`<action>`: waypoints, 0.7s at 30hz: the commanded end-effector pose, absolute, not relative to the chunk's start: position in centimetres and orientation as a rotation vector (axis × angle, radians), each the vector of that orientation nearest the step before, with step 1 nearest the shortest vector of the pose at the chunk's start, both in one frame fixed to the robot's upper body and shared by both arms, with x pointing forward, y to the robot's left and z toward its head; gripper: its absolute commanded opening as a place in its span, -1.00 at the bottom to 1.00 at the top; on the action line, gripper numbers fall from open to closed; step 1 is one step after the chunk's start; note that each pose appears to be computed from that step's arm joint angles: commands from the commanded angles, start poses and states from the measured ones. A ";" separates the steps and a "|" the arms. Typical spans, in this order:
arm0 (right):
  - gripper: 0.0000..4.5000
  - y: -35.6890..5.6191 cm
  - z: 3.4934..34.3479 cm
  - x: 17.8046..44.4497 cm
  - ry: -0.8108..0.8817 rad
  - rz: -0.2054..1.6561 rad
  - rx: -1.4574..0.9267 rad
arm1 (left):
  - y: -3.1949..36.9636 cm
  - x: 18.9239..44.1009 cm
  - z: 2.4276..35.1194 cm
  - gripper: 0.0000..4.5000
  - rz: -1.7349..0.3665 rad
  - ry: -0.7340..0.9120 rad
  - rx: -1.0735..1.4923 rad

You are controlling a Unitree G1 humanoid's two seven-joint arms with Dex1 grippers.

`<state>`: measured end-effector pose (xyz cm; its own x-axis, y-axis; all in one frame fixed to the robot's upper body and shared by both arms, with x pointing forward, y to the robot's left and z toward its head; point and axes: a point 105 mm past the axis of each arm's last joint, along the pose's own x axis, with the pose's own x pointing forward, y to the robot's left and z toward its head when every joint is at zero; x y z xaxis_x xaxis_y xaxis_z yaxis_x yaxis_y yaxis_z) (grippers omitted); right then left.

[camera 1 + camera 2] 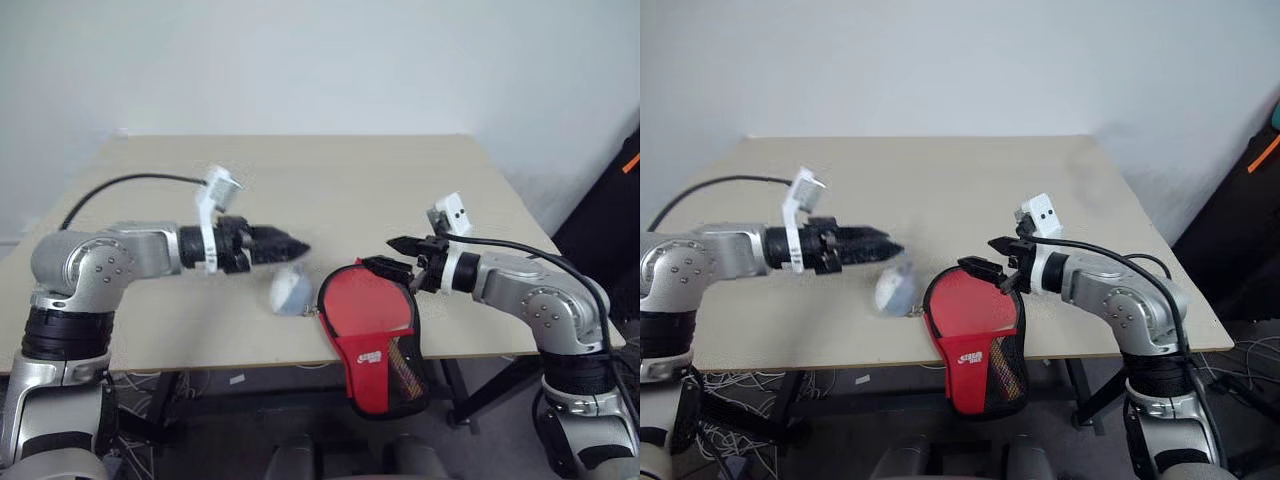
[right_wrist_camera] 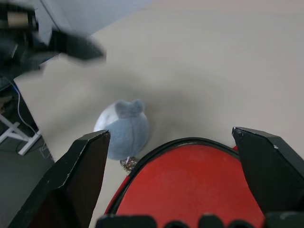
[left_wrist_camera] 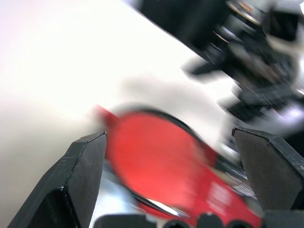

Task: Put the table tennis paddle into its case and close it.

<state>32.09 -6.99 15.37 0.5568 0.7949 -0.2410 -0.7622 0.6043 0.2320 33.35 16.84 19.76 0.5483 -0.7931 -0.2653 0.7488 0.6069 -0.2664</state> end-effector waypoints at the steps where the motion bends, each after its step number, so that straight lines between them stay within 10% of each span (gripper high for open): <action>1: 0.42 -6.5 16.2 33.2 0.271 0.881 0.047 | 17.8 33.4 18.3 1.00 -0.876 0.328 -0.035; 10: -1.00 -4.3 13.9 34.1 0.296 0.862 0.032 | 16.8 31.4 10.1 1.00 -0.851 0.430 -0.111; 21: -1.00 -2.4 10.0 34.1 0.366 0.879 0.012 | 17.1 32.7 10.6 1.00 -0.784 0.354 -0.206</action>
<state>34.08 -2.73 9.58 0.5790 0.7429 -0.3361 -0.7358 0.6536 0.1773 31.78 16.67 8.30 0.6151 -0.7284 -0.3019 0.6419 0.6849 -0.3448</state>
